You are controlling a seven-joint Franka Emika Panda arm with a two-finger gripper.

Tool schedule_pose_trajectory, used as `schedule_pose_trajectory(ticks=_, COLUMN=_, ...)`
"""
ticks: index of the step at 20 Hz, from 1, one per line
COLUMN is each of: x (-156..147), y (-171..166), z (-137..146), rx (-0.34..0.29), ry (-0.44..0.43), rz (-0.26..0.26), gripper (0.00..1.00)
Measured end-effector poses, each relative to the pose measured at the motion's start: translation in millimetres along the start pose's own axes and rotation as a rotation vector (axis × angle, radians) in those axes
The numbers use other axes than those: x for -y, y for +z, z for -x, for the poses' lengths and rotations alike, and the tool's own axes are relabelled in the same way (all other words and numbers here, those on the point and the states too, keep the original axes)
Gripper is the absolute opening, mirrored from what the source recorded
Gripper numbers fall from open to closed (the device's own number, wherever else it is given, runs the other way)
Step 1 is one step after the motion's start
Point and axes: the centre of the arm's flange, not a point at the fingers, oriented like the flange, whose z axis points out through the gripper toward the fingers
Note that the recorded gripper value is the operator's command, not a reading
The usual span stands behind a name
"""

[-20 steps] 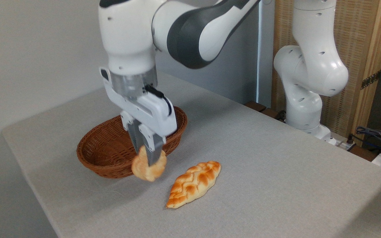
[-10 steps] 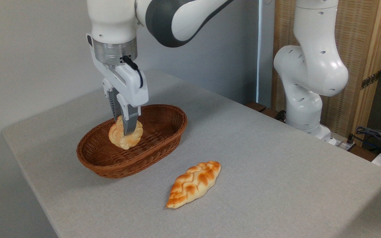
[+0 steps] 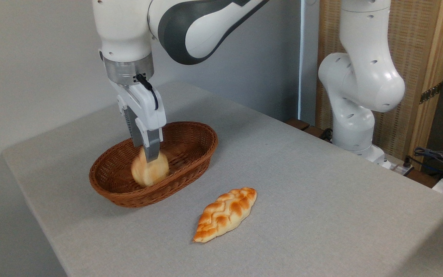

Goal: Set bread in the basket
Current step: 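Open the gripper to release the roll and raise it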

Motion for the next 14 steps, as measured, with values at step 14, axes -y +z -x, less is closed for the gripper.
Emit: schedule_pose_trajectory(ticks=14, x=47.2, y=-40.0, z=40.4, rx=-0.029, ry=-0.088, rz=-0.082, gripper=1.00)
